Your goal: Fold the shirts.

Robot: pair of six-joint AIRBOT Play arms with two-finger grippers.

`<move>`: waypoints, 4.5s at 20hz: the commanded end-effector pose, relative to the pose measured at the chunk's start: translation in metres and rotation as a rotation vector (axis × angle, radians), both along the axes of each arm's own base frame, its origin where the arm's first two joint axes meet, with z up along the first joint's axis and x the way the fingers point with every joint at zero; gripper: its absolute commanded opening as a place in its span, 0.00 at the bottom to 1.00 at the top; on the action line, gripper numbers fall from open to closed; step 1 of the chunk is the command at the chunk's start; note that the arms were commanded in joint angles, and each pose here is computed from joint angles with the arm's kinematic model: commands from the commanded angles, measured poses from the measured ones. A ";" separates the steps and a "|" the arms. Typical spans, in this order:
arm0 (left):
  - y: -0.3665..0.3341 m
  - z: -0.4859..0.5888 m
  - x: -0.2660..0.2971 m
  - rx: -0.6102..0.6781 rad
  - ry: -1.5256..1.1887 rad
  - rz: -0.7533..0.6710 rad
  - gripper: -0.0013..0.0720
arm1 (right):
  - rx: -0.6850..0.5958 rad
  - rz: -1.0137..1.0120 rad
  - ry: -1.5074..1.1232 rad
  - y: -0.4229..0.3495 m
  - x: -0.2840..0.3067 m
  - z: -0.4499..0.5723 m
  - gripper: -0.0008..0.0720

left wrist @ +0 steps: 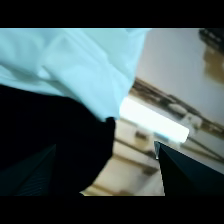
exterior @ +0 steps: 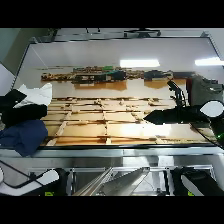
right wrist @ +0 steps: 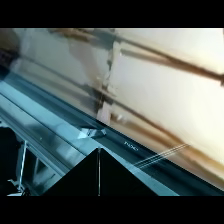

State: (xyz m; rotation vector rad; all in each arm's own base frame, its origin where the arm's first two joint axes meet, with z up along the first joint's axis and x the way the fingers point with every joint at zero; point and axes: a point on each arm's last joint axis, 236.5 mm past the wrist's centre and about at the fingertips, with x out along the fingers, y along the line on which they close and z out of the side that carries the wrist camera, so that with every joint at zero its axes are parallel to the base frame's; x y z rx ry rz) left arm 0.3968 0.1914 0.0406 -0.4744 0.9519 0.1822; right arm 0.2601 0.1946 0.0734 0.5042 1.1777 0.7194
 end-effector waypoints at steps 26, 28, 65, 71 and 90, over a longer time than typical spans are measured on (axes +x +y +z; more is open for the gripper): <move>-0.416 0.147 0.006 -0.486 -0.094 -1.077 0.05 | -0.031 0.015 0.010 -0.005 -0.004 -0.006 0.03; -0.449 0.127 -0.018 -0.460 -0.046 -1.119 0.05 | -0.059 0.000 0.007 -0.013 -0.001 -0.010 0.04; -0.423 -0.125 -0.083 -0.398 0.331 -0.880 0.30 | 0.179 0.196 0.199 0.045 0.030 -0.162 0.31; -0.429 -0.059 -0.084 -0.436 0.293 -0.999 0.02 | 0.280 0.300 0.143 0.049 0.035 -0.091 0.03; -0.385 0.412 -0.211 -0.156 -0.905 -1.007 0.05 | 0.124 0.109 -1.123 -0.011 -0.056 0.355 0.03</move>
